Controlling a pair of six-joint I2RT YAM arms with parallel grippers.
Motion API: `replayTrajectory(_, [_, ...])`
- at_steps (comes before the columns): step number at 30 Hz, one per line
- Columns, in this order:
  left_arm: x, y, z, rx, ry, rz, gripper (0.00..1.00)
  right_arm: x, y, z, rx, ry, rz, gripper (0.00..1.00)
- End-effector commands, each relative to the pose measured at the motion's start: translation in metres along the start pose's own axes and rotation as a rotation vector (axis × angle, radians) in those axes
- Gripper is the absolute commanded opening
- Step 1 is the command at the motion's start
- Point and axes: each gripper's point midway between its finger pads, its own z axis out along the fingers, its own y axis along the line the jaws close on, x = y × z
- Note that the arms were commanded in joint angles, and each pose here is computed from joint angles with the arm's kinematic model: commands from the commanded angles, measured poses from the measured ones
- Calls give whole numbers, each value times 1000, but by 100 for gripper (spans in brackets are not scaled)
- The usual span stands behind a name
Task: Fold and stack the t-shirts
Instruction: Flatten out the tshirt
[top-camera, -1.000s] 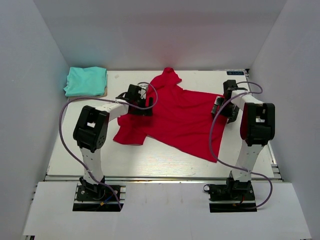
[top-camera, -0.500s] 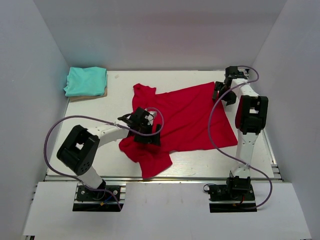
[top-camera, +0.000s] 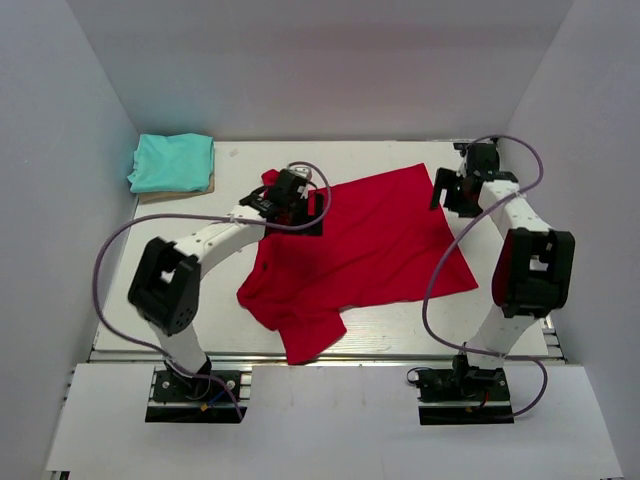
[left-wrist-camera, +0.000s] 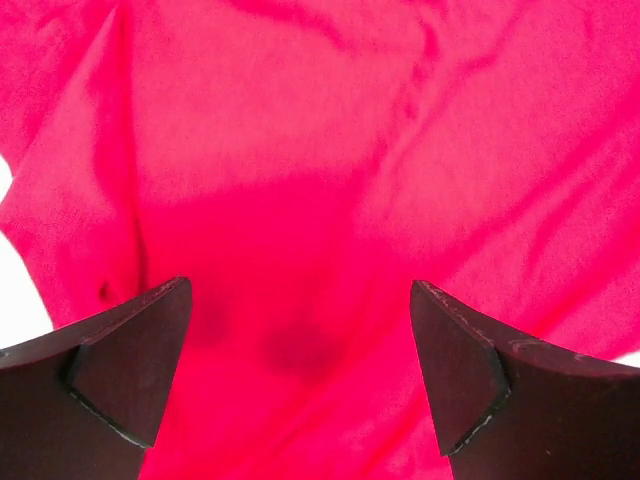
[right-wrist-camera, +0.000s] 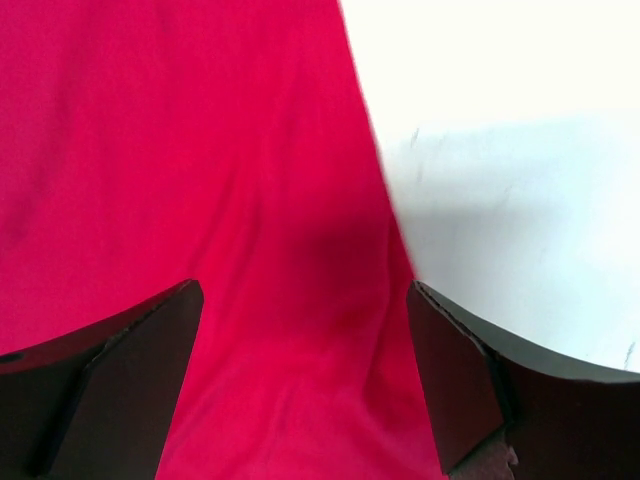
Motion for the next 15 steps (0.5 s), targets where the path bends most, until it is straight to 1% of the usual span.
replayTrajectory(1, [-12, 0, 29, -30, 10, 32, 100, 54, -7, 5, 2, 115, 91, 88])
replayTrajectory(2, [-14, -1, 36, -32, 15, 32, 100, 63, -8, -2, -15, 120, 109, 88])
replayTrajectory(3, [-5, -2, 52, -31, 52, 46, 100, 64, -1, -2, -63, 108, 115, 88])
replayTrajectory(4, [-17, -9, 56, -14, 35, 44, 100, 67, 2, -3, -91, 106, 111, 88])
replayTrajectory(5, [-16, -8, 62, -2, 48, 52, 100, 81, 8, -7, -159, 125, 118, 88])
replayTrajectory(7, [-9, -5, 73, -11, 73, 63, 100, 82, 9, -6, -195, 113, 107, 88])
replayTrajectory(8, [-8, -5, 77, -11, 72, 63, 100, 90, 8, -2, -204, 138, 114, 87])
replayTrajectory(9, [-11, 3, 78, -36, 63, 56, 100, 93, 5, 0, -203, 145, 117, 87])
replayTrajectory(10, [-3, 10, 83, -68, 78, 59, 100, 97, 4, 1, -207, 154, 122, 87])
replayTrajectory(13, [12, 30, 91, -120, 120, 49, 100, 104, 4, 7, -248, 167, 130, 81])
replayTrajectory(14, [12, 30, 92, -121, 120, 40, 100, 109, 11, 5, -306, 185, 140, 78])
replayTrajectory(15, [21, 38, 93, -135, 143, 35, 100, 108, 13, 5, -328, 177, 144, 73])
